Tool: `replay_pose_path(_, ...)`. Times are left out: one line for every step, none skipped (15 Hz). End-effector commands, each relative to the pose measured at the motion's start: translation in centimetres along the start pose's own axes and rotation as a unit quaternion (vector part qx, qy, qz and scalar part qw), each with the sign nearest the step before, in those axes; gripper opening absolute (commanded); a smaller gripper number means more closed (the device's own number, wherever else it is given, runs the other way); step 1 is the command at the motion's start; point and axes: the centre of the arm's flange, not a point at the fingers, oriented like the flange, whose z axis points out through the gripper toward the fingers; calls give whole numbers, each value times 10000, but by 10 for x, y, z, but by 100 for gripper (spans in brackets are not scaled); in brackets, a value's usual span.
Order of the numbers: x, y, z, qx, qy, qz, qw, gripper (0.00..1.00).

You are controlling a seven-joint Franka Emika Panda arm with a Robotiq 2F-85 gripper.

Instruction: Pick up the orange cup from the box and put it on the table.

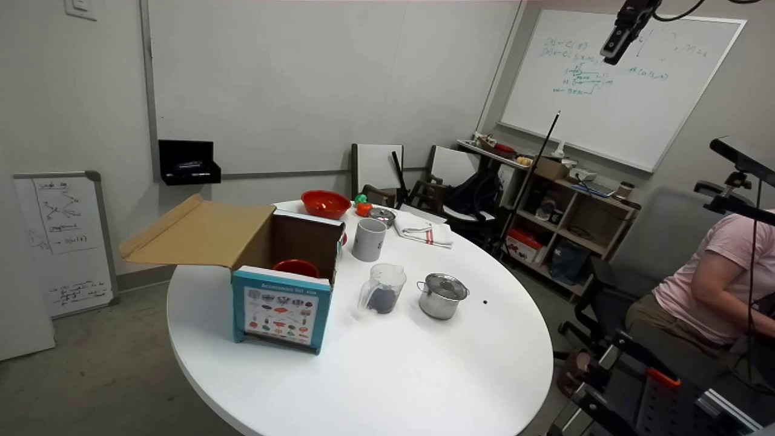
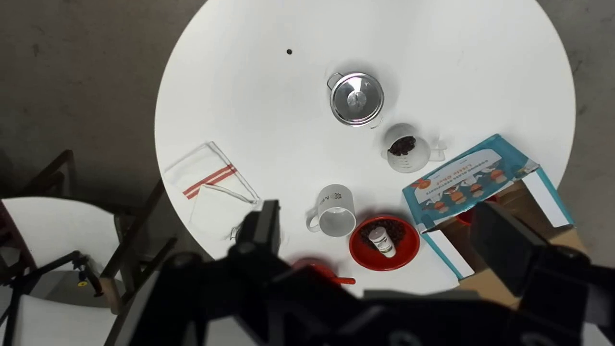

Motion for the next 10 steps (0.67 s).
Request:
replay_pose_path(43,3,10,-61,133,-50,9999,100)
replay_pose_path(53,0,12,-90,154,-68,9998,100)
replay_pose_path(66,-4,18,-122,152,-117,9997,100)
replay_pose_path(81,-1,26,-114,141,-173,9997,100)
replay_pose_path(95,-7,31,-89,125,-242,9996,100)
replay_pose_path(109,-13,36,-58,102,-302,9995,100)
replay_pose_path(125,-23,45,-32,69,-390,9992,100)
replay_pose_path(138,-32,53,20,9,-490,9988,100)
replay_pose_path(154,-46,66,48,-90,-586,9982,100)
replay_pose_path(167,-61,79,105,-214,-717,9971,100)
